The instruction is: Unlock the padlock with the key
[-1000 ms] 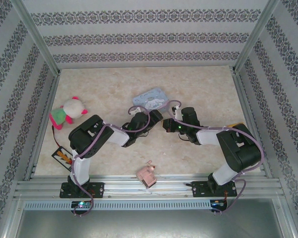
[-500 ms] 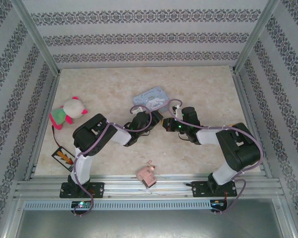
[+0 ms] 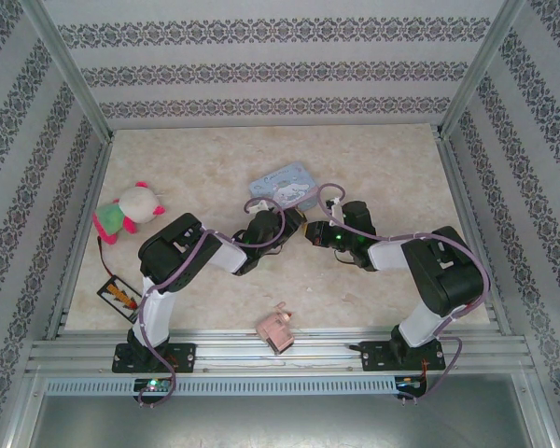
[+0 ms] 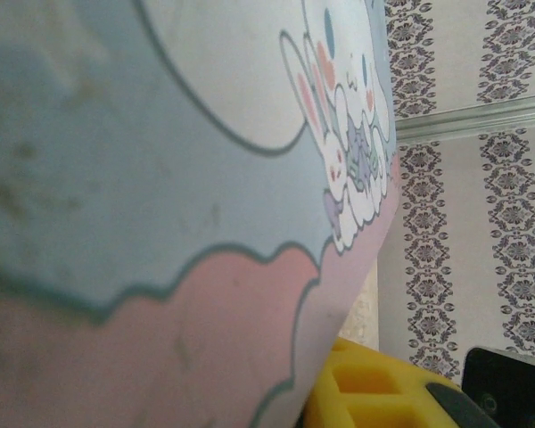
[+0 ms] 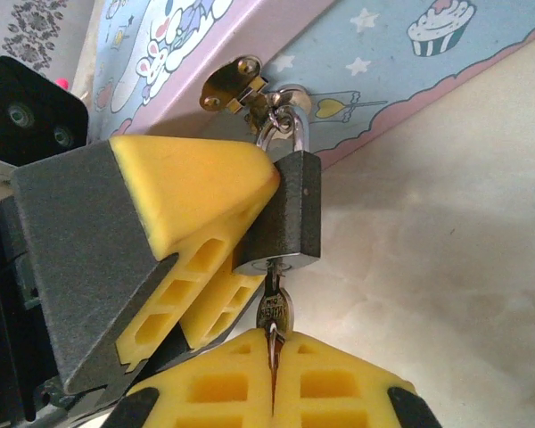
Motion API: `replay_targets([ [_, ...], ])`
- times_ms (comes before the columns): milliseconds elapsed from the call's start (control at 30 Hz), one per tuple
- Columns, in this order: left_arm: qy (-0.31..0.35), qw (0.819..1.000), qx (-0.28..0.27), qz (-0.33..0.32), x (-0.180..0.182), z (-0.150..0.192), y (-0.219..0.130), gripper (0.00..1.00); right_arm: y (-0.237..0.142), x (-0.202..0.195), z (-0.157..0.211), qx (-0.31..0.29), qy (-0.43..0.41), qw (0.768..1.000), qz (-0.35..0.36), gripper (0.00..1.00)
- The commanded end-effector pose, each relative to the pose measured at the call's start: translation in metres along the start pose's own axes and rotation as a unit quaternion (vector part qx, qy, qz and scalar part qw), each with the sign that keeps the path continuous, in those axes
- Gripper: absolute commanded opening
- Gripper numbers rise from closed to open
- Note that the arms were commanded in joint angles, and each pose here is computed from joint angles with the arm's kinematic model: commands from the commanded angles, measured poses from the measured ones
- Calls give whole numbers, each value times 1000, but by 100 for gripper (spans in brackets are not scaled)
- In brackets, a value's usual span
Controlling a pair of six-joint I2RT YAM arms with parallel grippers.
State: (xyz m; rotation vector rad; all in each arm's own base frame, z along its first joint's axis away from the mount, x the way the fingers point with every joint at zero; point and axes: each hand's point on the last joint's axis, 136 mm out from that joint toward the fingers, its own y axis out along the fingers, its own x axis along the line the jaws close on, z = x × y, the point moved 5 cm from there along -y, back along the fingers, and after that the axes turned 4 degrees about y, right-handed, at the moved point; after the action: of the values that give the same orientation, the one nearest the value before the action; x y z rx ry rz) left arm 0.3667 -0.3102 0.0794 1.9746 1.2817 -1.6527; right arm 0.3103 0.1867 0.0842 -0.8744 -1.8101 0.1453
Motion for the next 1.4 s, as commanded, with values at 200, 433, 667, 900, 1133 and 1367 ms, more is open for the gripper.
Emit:
replay_targets([
  [200,-6,998,39,50,-7,10,-6,12,-2,16,-21,-37,-1,998,-49,0],
  [433,-2,994,71,79,-14,16,-24,0,-10,18,-16,-47,30,996,-71,0],
  [667,3,990,123,67,-12,27,-43,0,-17,21,-9,-53,67,992,-91,0],
  [900,3,987,146,65,-16,33,-51,0,-16,24,-1,-63,62,993,-77,0],
  [1133,3,985,158,63,-13,40,-45,0,-14,30,-11,-89,74,990,-86,0],
  [1367,-9,985,165,58,-3,47,-39,0,-8,40,-15,-115,96,985,-86,0],
])
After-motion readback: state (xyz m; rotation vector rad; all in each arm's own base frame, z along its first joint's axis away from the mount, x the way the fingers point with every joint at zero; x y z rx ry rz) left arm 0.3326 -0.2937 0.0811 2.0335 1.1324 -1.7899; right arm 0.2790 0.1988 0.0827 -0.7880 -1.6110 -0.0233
